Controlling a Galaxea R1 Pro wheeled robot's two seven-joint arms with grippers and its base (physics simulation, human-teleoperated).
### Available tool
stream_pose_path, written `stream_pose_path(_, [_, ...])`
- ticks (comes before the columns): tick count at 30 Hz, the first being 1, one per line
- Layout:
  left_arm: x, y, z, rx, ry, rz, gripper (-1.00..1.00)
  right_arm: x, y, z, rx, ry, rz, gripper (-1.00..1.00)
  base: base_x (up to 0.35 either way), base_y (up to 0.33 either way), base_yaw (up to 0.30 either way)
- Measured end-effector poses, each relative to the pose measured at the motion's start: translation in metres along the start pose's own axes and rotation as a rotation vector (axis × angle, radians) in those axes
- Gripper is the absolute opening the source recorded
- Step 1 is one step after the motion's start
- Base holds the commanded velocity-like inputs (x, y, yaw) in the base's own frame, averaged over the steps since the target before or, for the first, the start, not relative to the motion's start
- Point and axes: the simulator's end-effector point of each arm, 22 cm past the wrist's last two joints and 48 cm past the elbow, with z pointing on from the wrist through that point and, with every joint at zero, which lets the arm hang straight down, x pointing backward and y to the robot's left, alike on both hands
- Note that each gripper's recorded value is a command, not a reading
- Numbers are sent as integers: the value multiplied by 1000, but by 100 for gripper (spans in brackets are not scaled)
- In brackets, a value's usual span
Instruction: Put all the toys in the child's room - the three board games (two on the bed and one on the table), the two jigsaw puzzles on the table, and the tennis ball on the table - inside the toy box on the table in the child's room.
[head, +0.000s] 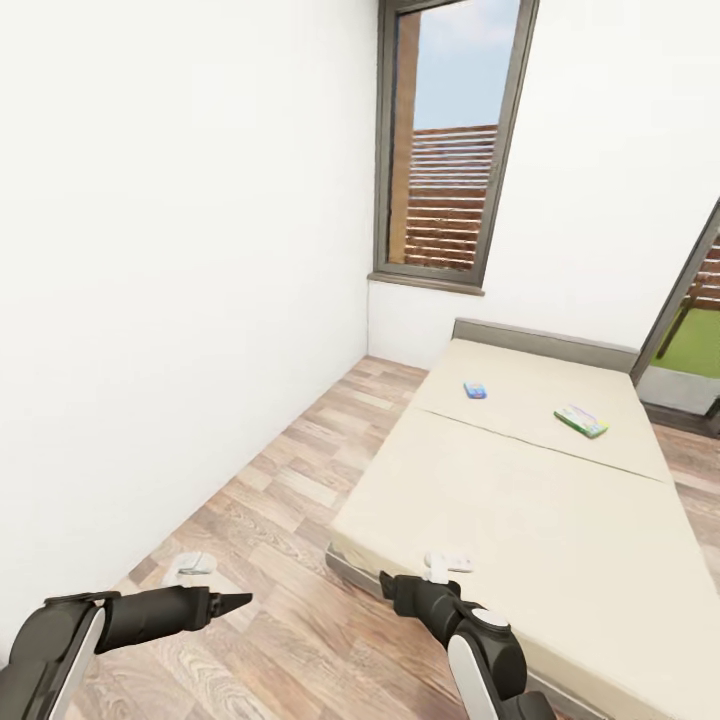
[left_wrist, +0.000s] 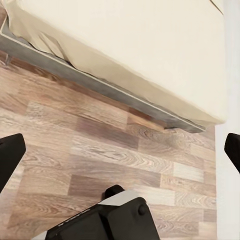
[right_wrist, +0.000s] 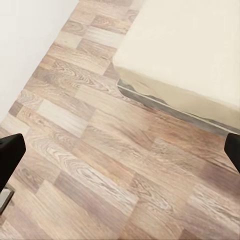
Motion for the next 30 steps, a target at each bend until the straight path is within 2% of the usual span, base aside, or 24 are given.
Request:
stream_pose_path(6, [0,0,0,0,0,0,100,1,0,0,-1,1,2,100,73,35,-202])
stream_pose_path(20, [-1,0,-1,-2,-3,2,100,0,-1,0,0,-4,1,100,211,156,-272])
stream_pose_path(30, [-5,4,-10,-15,-9,17,100,-7,4,-4,-17,-24,-1,100,38,20,-186])
